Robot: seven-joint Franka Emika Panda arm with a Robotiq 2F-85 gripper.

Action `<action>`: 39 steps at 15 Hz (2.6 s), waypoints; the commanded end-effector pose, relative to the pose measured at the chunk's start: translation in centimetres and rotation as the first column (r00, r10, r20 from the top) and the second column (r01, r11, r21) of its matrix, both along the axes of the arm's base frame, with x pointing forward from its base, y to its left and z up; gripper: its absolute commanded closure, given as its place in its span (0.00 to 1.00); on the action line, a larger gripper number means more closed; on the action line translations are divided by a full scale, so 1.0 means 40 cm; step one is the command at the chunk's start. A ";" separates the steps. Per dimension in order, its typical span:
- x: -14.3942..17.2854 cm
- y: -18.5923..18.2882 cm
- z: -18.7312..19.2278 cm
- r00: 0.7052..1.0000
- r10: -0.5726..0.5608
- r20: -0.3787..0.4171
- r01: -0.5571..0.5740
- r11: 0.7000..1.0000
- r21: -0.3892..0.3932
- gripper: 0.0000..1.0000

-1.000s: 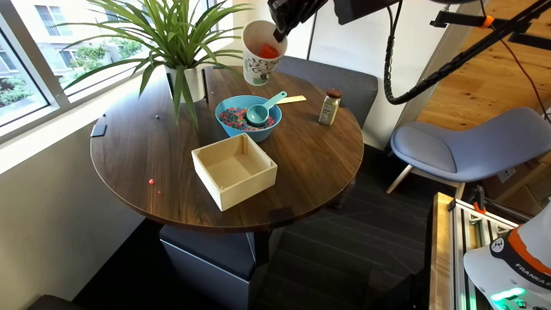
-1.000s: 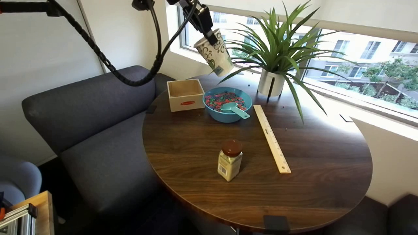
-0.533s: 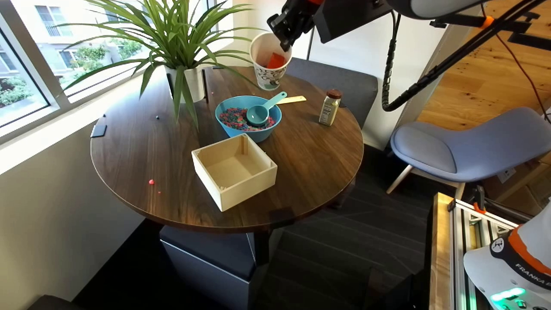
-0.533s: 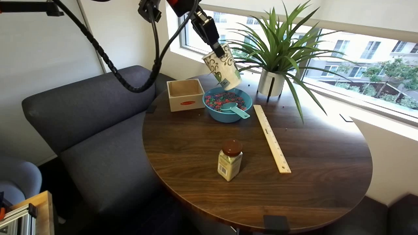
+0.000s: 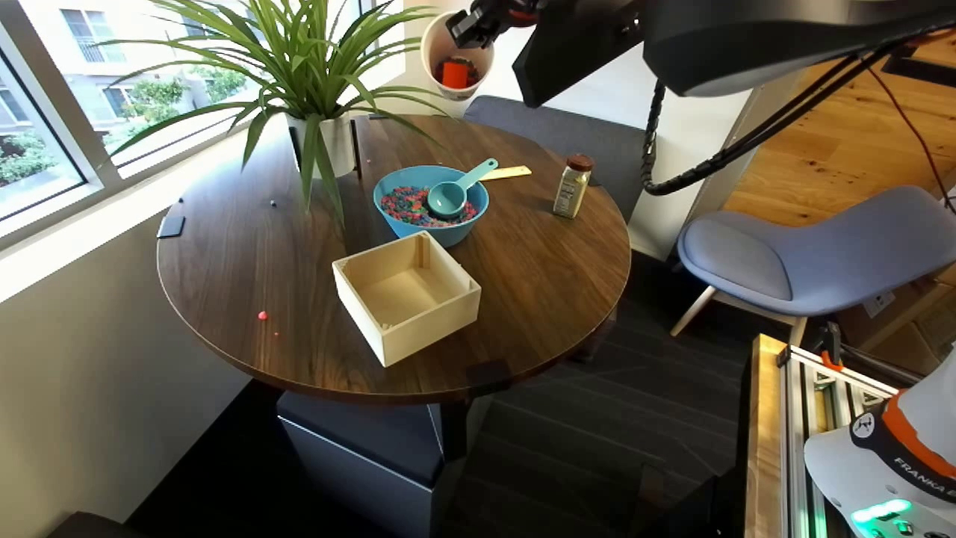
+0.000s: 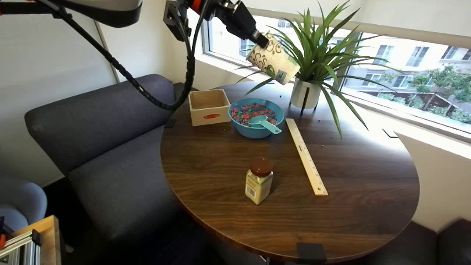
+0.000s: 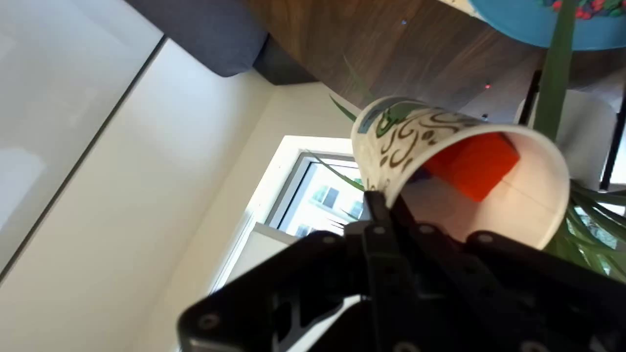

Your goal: Pour the contents of the paper cup into the blue bowl

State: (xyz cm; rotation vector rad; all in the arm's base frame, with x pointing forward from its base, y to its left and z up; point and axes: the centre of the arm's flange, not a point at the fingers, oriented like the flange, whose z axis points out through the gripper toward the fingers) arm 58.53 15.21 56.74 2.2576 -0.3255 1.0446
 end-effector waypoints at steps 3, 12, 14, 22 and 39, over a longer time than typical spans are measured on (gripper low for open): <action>-0.004 0.097 -0.099 0.998 -0.070 -0.002 0.067 0.954 -0.292 0.99; 0.005 0.169 -0.238 0.989 -0.138 -0.052 0.093 0.858 -0.505 0.99; 0.018 0.181 -0.267 0.989 -0.141 -0.046 0.096 0.846 -0.524 0.99; -0.001 0.254 -0.367 0.982 -0.180 0.063 0.176 0.731 -0.659 0.99; 0.186 0.238 -0.434 0.961 -0.258 0.099 0.258 0.709 -0.656 0.99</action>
